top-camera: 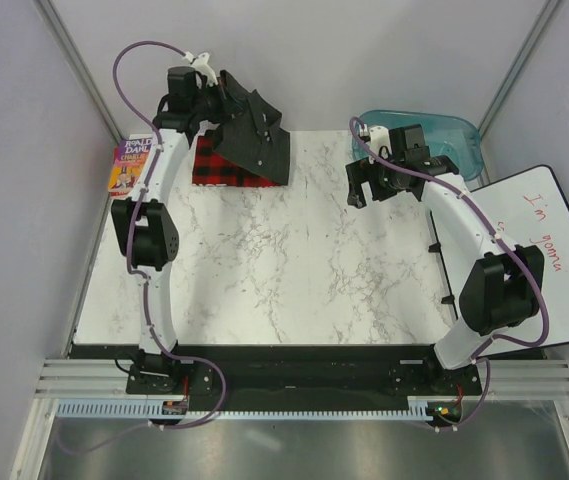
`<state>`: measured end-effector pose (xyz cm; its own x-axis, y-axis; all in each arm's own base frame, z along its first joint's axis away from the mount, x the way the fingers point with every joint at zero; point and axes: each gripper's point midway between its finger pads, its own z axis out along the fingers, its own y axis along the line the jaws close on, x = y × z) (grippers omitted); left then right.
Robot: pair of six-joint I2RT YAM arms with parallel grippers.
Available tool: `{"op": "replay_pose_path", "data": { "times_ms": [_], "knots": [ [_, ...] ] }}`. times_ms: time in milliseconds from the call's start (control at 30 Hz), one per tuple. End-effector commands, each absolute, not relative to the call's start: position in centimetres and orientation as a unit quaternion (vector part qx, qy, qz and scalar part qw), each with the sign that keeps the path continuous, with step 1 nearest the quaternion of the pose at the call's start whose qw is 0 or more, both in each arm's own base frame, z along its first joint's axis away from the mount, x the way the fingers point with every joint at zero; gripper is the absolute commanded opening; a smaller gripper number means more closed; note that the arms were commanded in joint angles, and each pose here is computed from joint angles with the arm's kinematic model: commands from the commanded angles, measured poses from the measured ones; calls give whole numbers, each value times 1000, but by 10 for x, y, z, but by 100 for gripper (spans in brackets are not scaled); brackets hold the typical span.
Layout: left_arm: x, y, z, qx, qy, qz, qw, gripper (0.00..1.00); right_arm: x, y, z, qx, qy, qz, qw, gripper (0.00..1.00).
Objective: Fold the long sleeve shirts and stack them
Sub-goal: Neatly place the folded shirt to the corner
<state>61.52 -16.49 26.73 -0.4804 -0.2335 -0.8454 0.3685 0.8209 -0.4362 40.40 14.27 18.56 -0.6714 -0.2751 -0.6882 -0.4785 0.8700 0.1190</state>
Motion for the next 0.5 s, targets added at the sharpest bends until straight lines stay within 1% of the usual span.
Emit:
{"op": "replay_pose_path", "data": {
  "times_ms": [0,33,133,267,467],
  "knots": [
    [631,-151,283,78,773,-333,535,2,407,144,196,-213,896,148,361,98],
    [637,-140,269,70,778,-334,528,2,407,144,195,-213,896,148,361,98],
    [645,-125,251,68,779,-342,521,3,407,144,192,-214,897,147,357,98],
    [653,-119,218,73,788,-340,509,3,405,144,187,-216,900,147,350,98],
    [663,-114,201,95,784,-320,523,5,404,145,184,-221,901,146,345,98]
  ]
}}
